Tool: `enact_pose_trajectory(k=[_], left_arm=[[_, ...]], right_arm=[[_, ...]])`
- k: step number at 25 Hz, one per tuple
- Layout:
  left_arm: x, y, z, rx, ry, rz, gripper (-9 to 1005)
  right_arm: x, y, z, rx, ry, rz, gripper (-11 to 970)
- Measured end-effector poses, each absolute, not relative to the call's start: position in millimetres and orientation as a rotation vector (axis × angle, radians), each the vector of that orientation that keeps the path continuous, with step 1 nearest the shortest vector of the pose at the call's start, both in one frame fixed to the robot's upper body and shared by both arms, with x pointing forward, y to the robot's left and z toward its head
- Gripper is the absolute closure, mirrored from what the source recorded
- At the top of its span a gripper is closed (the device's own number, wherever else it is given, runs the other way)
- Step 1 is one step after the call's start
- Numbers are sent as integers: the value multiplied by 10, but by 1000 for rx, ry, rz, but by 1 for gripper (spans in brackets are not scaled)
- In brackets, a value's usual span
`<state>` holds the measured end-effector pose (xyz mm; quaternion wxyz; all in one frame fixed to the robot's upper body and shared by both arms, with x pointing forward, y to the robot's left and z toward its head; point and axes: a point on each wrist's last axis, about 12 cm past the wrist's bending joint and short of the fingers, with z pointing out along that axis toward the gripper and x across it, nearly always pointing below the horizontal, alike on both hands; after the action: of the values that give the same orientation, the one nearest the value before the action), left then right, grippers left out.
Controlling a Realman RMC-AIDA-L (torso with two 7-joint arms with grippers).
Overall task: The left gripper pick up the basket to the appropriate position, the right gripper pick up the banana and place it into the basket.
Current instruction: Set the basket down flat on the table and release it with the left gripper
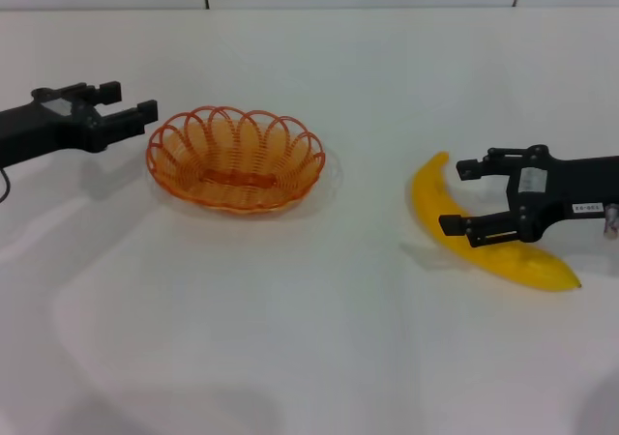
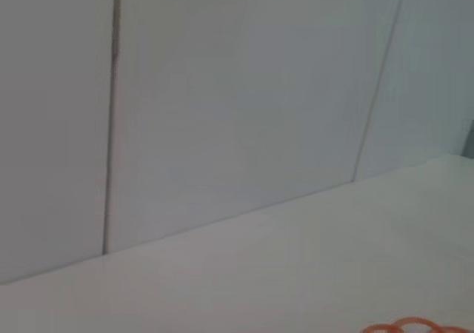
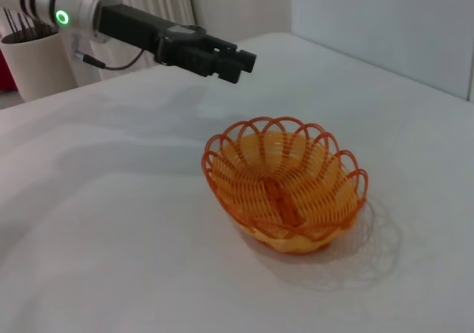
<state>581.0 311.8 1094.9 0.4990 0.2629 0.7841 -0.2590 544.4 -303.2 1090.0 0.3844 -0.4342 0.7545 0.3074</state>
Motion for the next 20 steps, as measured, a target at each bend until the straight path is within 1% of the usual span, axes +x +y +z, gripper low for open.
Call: enact_pose_trajectory(k=[9,13,20], left_arm=[[5561,3209,10989,748,1757,-642,330],[5519,3271,10981,743,1757,-635,329],[5407,3267,10850,822,1819,-649,329]], right_arm=[[5422,-3017,10894,-1124,1911,795,68],[5421,-3016,10893,-1124,1910,795,68],[5416,-3000,10897,-1131,1906,806,68]])
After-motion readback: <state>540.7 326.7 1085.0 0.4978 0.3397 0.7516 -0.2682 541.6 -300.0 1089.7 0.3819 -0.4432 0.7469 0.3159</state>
